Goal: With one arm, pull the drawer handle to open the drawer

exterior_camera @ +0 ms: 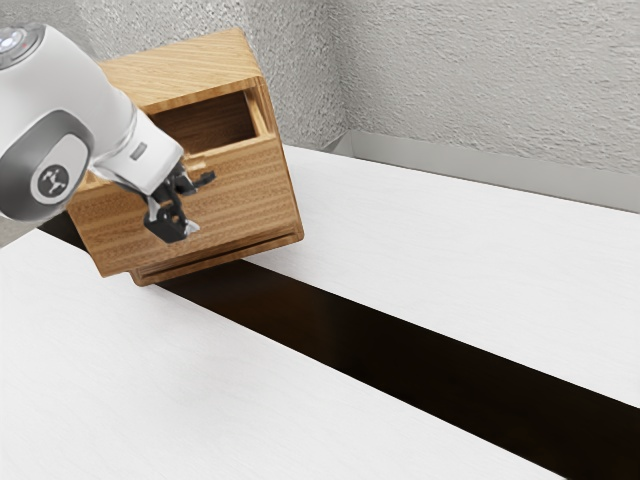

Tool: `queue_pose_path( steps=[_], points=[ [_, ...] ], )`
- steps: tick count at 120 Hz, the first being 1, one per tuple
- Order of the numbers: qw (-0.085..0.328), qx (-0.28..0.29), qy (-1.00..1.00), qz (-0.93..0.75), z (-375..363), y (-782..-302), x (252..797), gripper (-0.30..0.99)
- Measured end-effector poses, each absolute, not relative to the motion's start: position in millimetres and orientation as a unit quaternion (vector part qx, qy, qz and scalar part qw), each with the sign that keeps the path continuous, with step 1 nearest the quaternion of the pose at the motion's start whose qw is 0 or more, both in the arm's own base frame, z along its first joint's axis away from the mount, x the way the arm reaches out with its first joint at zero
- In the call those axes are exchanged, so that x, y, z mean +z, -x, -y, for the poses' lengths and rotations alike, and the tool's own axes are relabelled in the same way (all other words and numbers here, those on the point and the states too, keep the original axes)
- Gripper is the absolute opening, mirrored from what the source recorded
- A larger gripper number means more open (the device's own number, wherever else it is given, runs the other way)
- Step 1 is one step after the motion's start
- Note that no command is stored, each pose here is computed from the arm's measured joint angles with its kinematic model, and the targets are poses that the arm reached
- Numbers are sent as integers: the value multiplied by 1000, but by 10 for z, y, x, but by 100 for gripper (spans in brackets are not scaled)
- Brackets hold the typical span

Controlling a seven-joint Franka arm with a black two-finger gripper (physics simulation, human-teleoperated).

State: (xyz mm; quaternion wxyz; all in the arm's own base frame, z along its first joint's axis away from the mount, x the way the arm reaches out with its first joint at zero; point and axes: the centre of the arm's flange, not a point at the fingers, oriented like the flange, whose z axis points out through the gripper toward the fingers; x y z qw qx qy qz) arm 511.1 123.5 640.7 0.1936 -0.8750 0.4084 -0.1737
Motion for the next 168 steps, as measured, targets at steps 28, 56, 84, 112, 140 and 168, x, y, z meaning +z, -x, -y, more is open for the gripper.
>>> queue_pose_path(
  steps=[28, 56, 84, 112, 140, 168],
  points=[
    [190, -188, 870, -414, -1162, -4961, 6572, 39],
    [201, -209, 868, -403, -1220, -4662, 7024, 59],
    [156, -203, 900, -353, -1198, -4378, 7637, 66],
    [101, -123, 951, -265, -988, -4359, 7556, 68],
    [83, -68, 978, -177, -1012, -4525, 7406, 69],
    [76, -47, 989, -115, -1064, -4569, 7325, 69]
  ],
)
